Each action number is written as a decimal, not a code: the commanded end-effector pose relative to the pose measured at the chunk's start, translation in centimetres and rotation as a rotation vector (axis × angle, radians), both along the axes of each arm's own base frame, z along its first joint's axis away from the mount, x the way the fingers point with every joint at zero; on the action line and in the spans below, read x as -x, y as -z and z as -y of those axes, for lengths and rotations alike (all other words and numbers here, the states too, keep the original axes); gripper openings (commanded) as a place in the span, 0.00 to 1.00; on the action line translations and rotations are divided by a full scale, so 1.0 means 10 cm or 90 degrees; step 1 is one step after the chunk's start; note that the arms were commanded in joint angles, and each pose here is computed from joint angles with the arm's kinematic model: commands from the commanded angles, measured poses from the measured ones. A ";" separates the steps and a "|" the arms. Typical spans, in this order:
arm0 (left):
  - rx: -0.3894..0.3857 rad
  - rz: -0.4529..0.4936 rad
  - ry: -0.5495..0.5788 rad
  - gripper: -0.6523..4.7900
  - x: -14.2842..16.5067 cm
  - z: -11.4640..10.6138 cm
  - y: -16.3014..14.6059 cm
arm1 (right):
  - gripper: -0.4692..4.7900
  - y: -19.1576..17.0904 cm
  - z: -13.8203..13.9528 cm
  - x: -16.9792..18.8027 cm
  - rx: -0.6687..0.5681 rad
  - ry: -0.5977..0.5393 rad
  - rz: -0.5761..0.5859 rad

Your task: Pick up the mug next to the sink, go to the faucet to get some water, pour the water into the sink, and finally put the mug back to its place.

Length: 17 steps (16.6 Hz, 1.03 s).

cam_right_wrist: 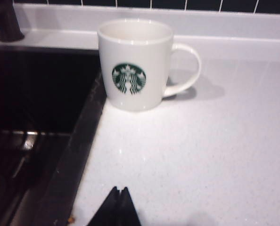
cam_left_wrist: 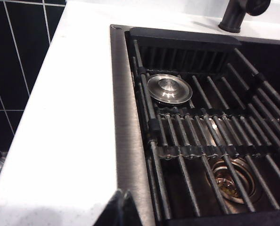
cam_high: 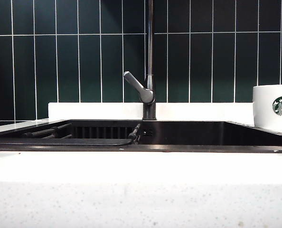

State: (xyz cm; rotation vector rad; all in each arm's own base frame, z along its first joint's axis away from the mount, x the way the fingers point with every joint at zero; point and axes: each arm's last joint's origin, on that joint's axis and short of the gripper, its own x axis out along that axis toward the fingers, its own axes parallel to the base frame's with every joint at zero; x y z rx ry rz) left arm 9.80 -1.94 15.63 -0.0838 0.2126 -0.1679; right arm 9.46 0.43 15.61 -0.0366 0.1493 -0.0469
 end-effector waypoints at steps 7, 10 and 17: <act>0.008 0.073 0.035 0.11 0.01 0.01 -0.08 | 0.09 -0.08 0.00 -0.01 0.017 -0.002 0.048; 0.010 0.089 0.035 0.11 0.05 0.01 -0.10 | 0.09 -0.07 0.00 -0.01 0.020 -0.002 0.045; 0.001 0.064 0.031 0.11 0.05 0.00 -0.04 | 0.09 -0.05 0.00 0.00 0.038 -0.004 0.028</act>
